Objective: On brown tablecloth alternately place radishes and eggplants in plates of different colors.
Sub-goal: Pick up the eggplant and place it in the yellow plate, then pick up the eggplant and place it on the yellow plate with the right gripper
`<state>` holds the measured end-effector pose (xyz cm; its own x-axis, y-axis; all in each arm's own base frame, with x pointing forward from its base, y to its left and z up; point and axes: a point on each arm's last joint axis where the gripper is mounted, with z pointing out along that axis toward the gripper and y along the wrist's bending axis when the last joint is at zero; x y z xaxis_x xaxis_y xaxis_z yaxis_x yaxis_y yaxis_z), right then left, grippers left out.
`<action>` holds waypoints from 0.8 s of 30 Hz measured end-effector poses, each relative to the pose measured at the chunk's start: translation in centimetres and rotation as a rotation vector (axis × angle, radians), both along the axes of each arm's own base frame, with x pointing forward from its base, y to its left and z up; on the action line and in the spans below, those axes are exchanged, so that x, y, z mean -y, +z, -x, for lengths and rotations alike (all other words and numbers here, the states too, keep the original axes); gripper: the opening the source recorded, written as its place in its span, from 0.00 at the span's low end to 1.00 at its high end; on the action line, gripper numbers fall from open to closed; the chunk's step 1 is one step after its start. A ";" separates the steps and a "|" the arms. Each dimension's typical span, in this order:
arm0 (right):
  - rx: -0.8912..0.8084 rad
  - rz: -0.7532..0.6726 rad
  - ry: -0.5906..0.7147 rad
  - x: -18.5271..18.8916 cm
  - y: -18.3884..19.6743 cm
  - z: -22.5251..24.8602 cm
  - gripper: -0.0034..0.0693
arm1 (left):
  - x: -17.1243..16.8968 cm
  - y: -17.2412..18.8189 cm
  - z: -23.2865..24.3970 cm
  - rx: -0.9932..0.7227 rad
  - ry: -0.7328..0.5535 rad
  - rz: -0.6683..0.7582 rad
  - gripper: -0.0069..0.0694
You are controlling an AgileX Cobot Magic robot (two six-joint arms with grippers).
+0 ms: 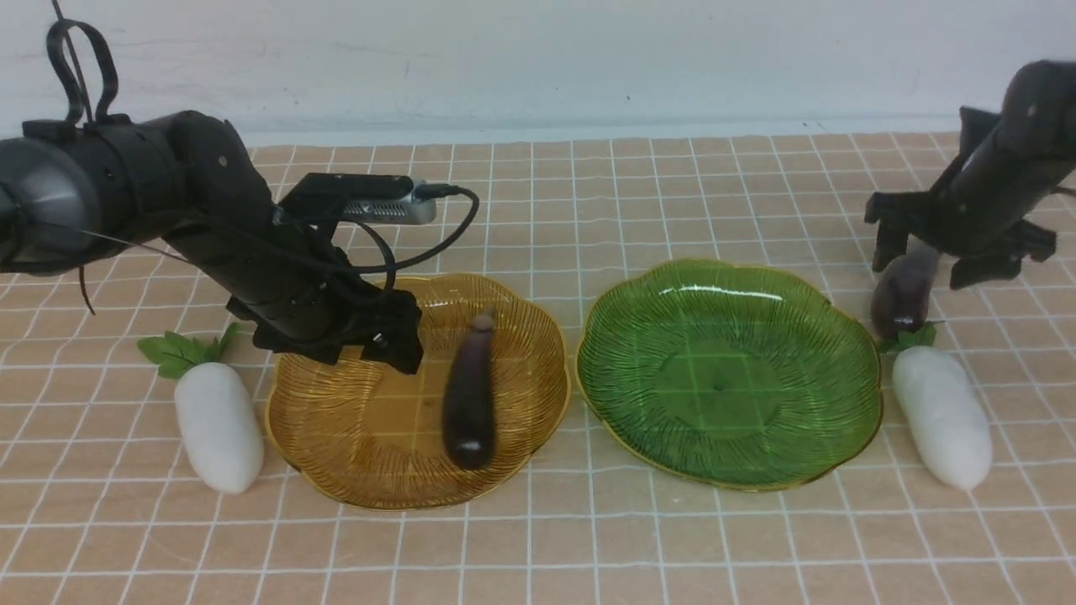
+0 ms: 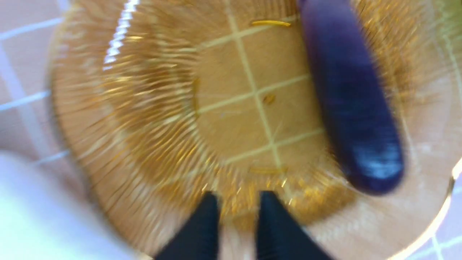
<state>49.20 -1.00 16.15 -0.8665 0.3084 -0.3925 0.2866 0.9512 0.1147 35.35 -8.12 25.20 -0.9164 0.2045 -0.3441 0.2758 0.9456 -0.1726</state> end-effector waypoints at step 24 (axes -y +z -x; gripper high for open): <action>0.010 -0.419 0.662 -30.7 7.9 8.7 0.55 | -11.7 4.9 7.1 0.055 0.413 0.099 0.09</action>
<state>40.51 29.69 24.09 -0.9191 -0.1467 -0.3658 -0.3275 0.8005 0.5019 28.26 3.60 30.07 -0.8940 -0.2120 -0.3947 -0.1107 0.9582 -0.2638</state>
